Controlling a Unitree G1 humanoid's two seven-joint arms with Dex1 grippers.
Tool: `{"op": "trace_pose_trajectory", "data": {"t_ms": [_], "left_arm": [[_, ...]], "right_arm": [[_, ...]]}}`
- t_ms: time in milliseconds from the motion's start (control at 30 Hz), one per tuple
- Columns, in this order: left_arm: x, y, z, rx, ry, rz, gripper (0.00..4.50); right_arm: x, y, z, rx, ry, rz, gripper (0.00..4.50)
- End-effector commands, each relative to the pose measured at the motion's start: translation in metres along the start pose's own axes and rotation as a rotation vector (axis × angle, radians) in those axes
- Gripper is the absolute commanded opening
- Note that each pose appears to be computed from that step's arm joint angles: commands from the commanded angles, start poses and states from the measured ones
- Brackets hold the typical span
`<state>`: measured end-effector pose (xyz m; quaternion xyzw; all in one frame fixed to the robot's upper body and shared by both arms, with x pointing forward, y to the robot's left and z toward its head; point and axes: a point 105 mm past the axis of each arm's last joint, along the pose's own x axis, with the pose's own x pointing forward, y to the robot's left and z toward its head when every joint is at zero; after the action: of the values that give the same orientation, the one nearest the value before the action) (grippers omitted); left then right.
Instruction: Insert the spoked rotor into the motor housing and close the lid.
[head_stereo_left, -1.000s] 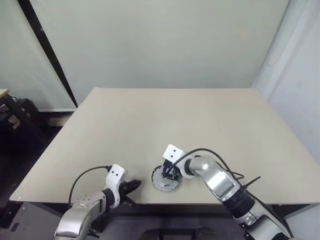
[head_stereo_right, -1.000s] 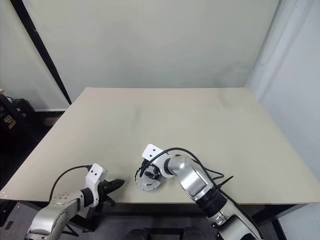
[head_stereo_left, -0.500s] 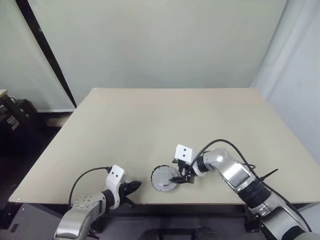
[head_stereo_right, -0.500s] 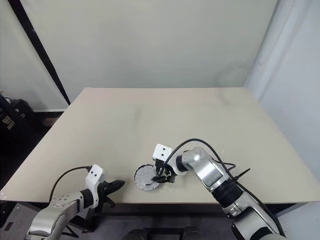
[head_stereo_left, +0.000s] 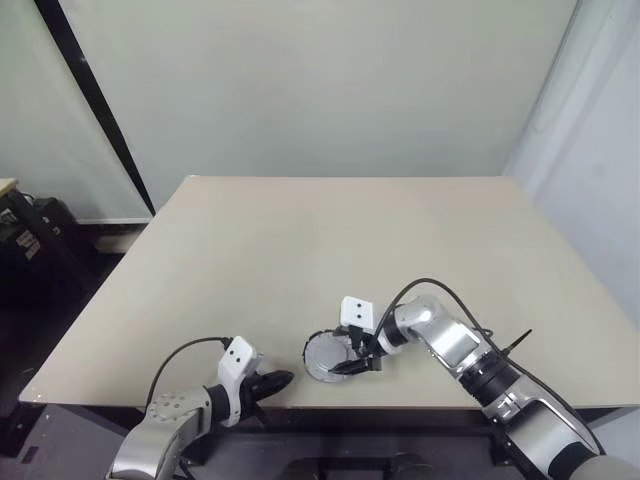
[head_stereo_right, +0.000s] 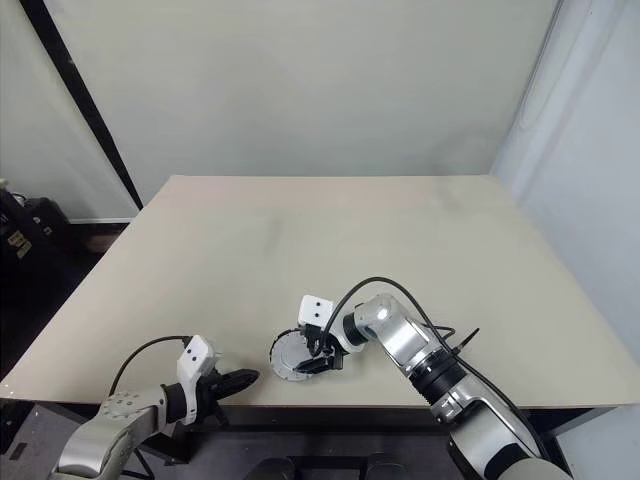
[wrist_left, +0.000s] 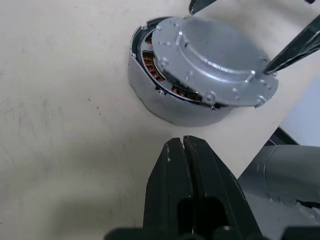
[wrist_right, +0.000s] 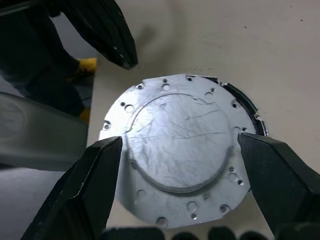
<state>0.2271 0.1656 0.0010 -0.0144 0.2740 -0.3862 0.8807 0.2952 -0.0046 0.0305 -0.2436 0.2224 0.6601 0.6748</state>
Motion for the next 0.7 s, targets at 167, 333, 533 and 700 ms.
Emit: {"op": "trace_pose_trajectory", "data": {"t_ms": [167,333,533,700], "left_arm": [[-0.003,0.000,0.013,0.048,-0.035,-0.003,0.00],[-0.002,0.001,0.014,0.050,-0.035,0.001,0.00],[0.001,0.001,0.014,0.050,-0.038,-0.002,0.00],[0.003,0.000,0.015,0.051,-0.039,-0.004,0.00]], "right_arm": [[0.001,-0.010,0.013,-0.007,-0.056,-0.057,3.43],[0.002,-0.011,0.021,0.052,-0.099,-0.083,3.19],[0.004,-0.009,0.021,0.056,-0.080,-0.119,3.19],[0.007,-0.004,0.017,0.048,-0.051,-0.128,3.19]]}}
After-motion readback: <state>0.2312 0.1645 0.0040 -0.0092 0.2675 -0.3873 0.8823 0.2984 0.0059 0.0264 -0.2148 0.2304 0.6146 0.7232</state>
